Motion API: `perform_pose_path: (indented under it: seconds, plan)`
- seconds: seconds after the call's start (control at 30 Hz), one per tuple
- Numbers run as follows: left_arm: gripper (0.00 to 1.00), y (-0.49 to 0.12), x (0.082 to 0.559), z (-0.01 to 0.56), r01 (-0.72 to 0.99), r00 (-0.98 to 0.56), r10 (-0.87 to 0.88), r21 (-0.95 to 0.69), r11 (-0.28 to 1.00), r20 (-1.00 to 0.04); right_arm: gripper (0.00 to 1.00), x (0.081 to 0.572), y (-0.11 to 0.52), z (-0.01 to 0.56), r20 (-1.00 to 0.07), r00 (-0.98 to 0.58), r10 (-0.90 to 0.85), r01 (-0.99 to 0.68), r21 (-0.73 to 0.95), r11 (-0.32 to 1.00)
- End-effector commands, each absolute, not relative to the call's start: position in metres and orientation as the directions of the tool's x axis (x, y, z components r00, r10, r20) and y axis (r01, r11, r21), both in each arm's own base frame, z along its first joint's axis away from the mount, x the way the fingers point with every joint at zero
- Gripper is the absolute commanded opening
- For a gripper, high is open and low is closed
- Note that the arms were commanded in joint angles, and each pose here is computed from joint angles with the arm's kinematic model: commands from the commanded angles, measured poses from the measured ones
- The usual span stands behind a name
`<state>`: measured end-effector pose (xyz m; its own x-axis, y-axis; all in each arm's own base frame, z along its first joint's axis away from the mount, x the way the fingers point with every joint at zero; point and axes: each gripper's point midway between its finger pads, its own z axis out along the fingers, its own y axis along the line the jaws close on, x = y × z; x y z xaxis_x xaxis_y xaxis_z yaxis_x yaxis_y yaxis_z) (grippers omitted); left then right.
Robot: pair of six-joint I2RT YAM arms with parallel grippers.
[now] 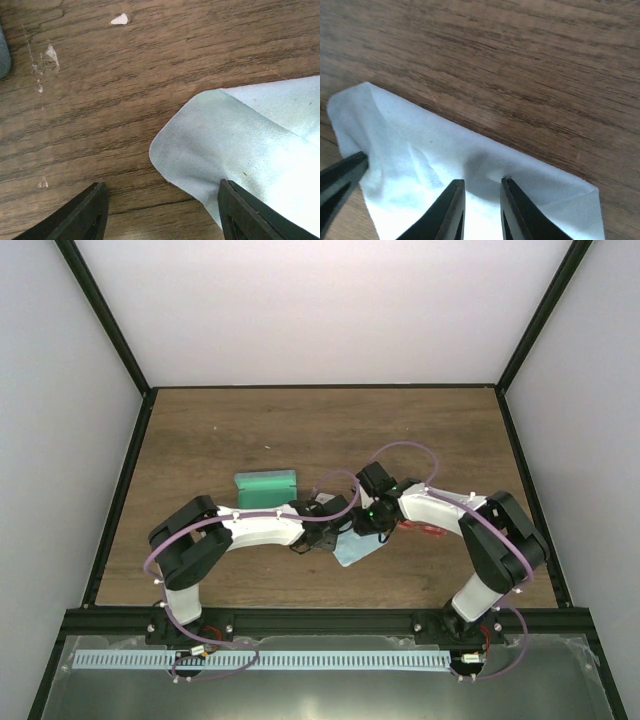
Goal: Organize the sunglasses
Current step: Fold the glasses cleaning cloth at the center of the board.
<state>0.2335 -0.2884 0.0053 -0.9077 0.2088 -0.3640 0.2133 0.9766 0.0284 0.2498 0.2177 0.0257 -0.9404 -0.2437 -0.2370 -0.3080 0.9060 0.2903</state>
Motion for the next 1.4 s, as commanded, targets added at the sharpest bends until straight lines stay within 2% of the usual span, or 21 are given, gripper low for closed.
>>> perform_pose_path:
  seconds: [0.0, 0.23, 0.4, 0.83, 1.0, 1.17, 1.37]
  plan:
    - [0.62, -0.189, 0.189, -0.051, 0.245, -0.957, 0.284, 0.352, 0.903, -0.064, 0.19, 0.245, 0.210, 0.015, -0.211, -0.941, -0.266, -0.314, 0.238, 0.919]
    - [0.62, -0.186, 0.188, -0.052, 0.242, -0.957, 0.282, 0.355, 0.903, -0.064, 0.01, 0.243, 0.207, 0.008, -0.191, -0.942, -0.275, -0.314, 0.218, 0.924]
    - [0.62, -0.182, 0.184, -0.053, 0.243, -0.958, 0.281, 0.358, 0.902, -0.058, 0.01, 0.255, 0.213, 0.023, -0.237, -0.936, -0.260, -0.314, 0.228, 0.922]
    - [0.62, -0.167, 0.177, -0.052, 0.238, -0.959, 0.279, 0.377, 0.895, -0.057, 0.01, 0.299, 0.215, 0.051, -0.305, -0.936, -0.174, -0.263, 0.281, 0.923]
    - [0.62, -0.177, 0.185, -0.039, 0.226, -0.952, 0.280, 0.335, 0.915, -0.122, 0.01, 0.301, 0.215, 0.052, -0.308, -0.933, -0.188, -0.277, 0.277, 0.920]
    - [0.62, -0.180, 0.203, -0.010, 0.191, -0.936, 0.279, 0.358, 0.914, -0.215, 0.16, 0.296, 0.206, 0.045, -0.302, -0.935, -0.188, -0.266, 0.245, 0.932]
    - [0.62, -0.188, 0.215, 0.005, 0.175, -0.927, 0.278, 0.364, 0.915, -0.252, 0.18, 0.284, 0.198, 0.040, -0.289, -0.939, -0.186, -0.259, 0.238, 0.936]
